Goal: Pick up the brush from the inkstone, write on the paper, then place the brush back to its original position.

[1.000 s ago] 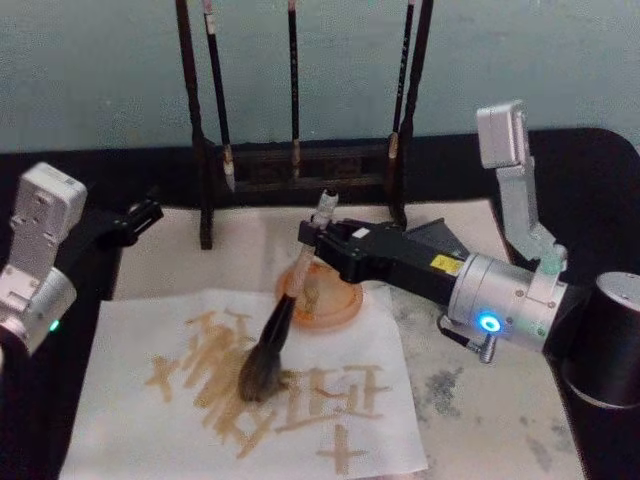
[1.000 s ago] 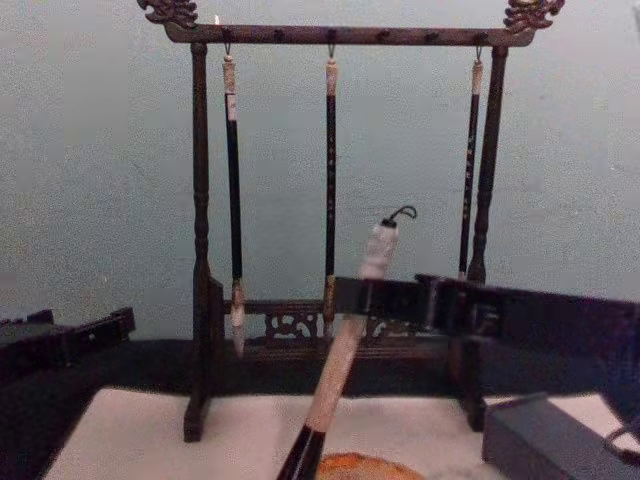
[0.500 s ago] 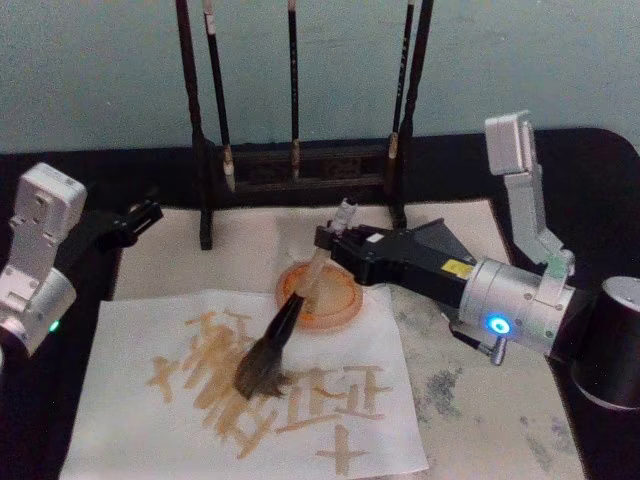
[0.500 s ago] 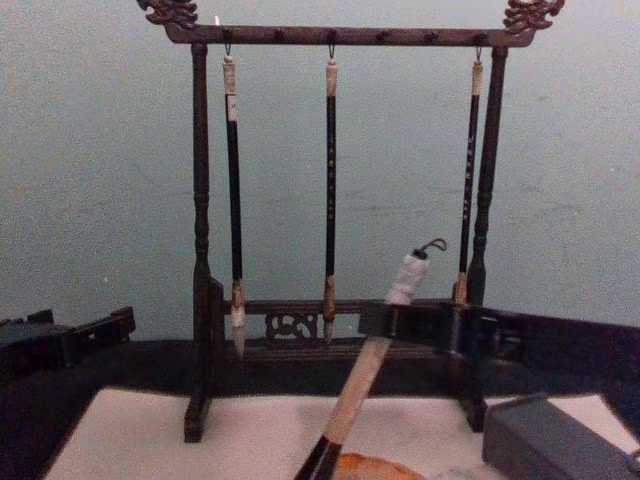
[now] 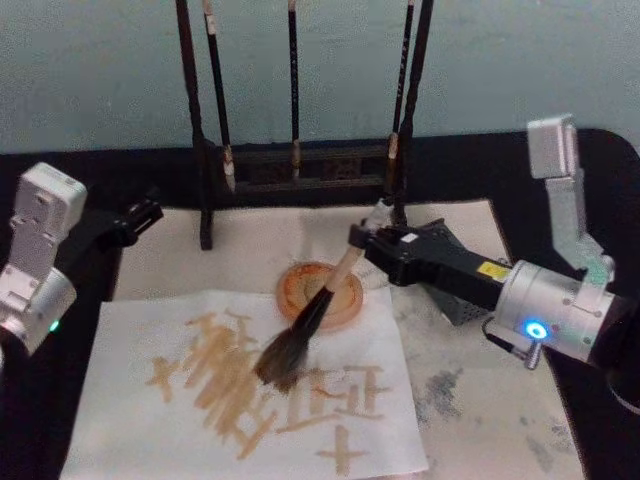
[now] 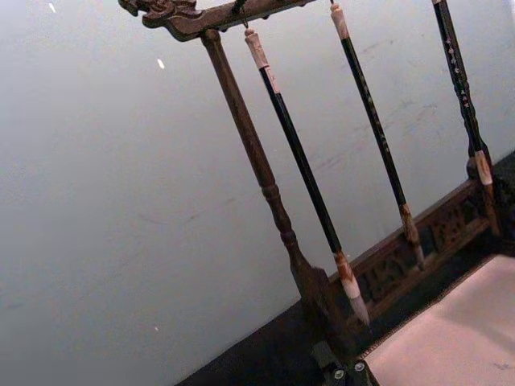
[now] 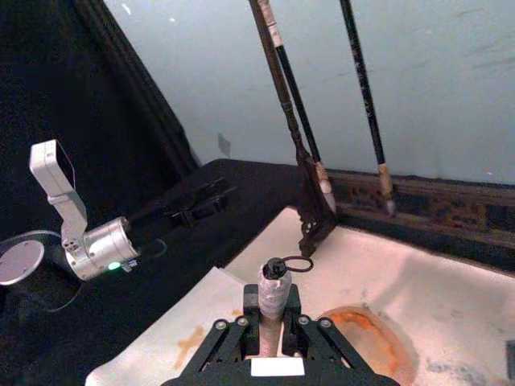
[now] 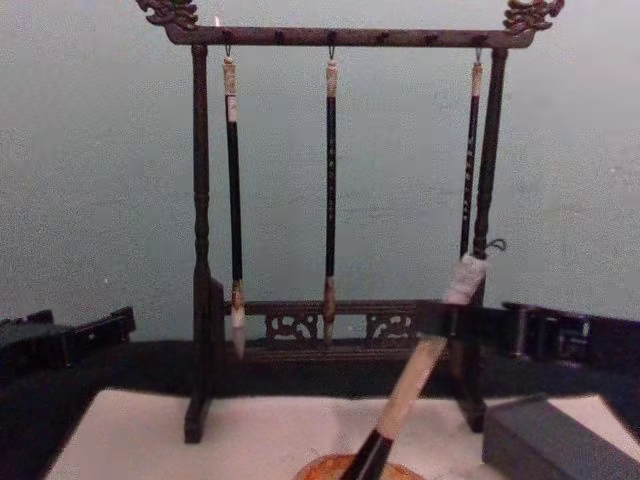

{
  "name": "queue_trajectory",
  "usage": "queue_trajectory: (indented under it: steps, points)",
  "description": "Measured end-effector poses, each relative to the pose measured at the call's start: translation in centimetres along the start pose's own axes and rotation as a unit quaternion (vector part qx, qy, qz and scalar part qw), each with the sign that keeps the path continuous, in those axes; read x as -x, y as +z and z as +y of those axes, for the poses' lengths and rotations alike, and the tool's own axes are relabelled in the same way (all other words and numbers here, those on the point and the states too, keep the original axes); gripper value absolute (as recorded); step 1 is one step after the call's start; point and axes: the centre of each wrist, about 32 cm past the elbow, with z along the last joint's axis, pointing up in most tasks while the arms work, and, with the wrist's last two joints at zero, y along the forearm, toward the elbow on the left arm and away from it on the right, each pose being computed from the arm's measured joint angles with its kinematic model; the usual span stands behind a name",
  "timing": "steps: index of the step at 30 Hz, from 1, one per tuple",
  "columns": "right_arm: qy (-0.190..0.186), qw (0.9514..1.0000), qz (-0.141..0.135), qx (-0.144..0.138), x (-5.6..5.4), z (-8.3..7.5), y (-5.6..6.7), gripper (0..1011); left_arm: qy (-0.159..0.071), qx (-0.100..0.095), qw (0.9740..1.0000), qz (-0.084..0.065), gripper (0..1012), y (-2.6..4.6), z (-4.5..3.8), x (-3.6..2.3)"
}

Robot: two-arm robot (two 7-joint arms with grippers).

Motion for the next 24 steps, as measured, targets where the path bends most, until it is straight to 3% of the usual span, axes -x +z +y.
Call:
queue_trajectory:
  steps: [14,24]
  points:
    - [-0.016,0.9997,-0.003,-0.019,-0.5,-3.0,0.7,175,0.0,0.0,1.0,0.0,1002,0.0,0.0,0.0]
    - [0.012,0.999,-0.004,-0.043,0.7,-3.3,1.8,175,0.0,0.0,1.0,0.0,1002,0.0,0.0,0.0]
